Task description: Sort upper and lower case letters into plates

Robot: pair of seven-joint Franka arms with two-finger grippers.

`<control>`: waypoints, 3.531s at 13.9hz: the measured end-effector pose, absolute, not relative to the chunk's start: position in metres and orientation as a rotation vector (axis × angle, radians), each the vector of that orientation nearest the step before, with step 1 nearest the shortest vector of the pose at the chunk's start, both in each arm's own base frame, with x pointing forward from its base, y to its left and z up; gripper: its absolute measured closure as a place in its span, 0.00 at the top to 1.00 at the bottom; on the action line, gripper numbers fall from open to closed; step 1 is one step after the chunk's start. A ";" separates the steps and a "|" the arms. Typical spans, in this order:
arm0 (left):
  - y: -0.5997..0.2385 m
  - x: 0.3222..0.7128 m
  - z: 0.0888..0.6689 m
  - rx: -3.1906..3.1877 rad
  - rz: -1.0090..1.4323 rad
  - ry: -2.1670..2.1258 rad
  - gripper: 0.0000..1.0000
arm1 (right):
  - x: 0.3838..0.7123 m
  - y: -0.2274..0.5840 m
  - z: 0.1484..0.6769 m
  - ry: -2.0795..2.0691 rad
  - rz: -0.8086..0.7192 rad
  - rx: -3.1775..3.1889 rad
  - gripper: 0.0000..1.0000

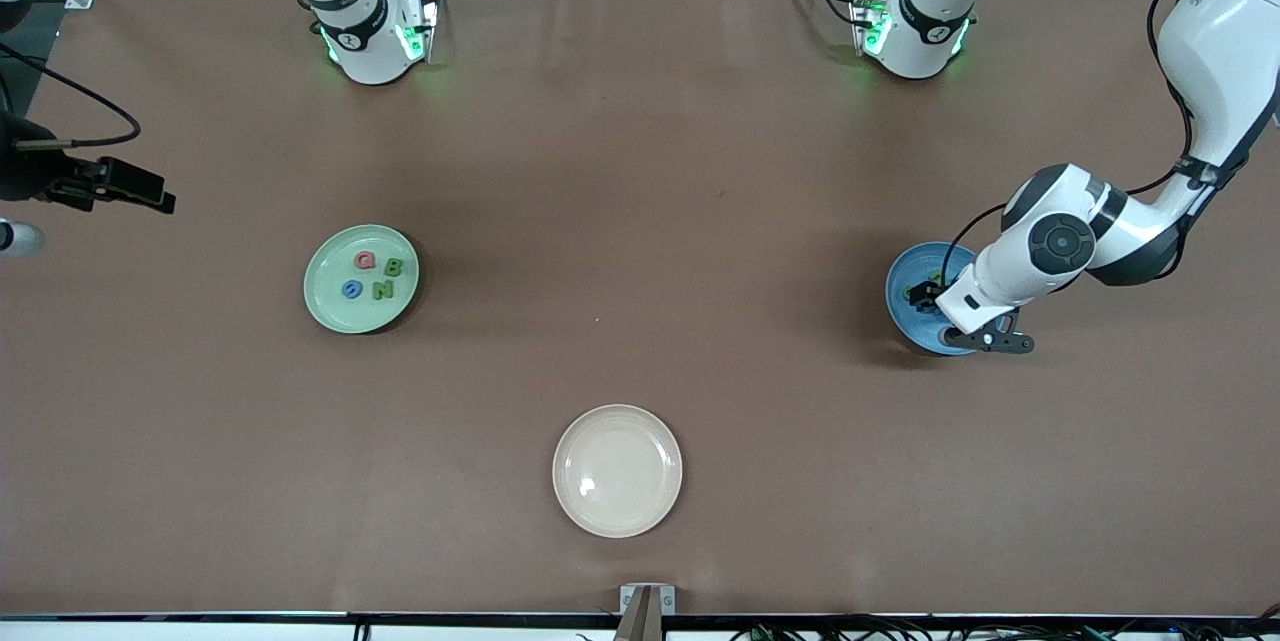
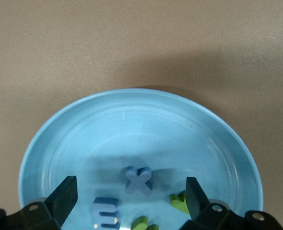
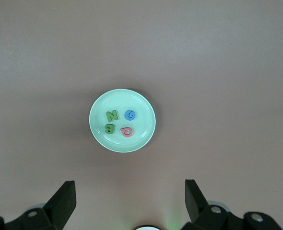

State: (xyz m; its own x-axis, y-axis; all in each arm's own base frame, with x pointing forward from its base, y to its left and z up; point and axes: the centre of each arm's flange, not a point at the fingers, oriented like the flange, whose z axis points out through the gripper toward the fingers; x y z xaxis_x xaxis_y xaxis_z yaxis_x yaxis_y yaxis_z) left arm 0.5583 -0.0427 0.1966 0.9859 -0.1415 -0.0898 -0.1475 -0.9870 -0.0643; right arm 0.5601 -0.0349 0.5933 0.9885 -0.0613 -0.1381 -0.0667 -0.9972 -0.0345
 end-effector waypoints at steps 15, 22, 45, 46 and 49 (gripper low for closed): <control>-0.122 0.577 0.310 -3.215 0.281 0.038 0.99 | 0.518 -0.017 0.619 0.044 0.158 -3.116 1.00; -0.053 0.571 0.439 -3.190 0.075 -0.058 1.00 | 0.502 -0.011 0.640 0.028 0.106 -3.119 1.00; 0.005 0.543 0.641 -3.184 -0.191 -0.011 1.00 | 0.504 -0.010 0.635 0.025 0.088 -3.120 1.00; 0.006 0.545 0.638 -3.185 -0.182 -0.016 1.00 | 0.504 -0.010 0.636 0.026 0.077 -3.120 1.00; 0.009 0.551 0.632 -3.184 -0.168 -0.004 1.00 | 0.506 -0.011 0.637 0.027 0.052 -3.121 1.00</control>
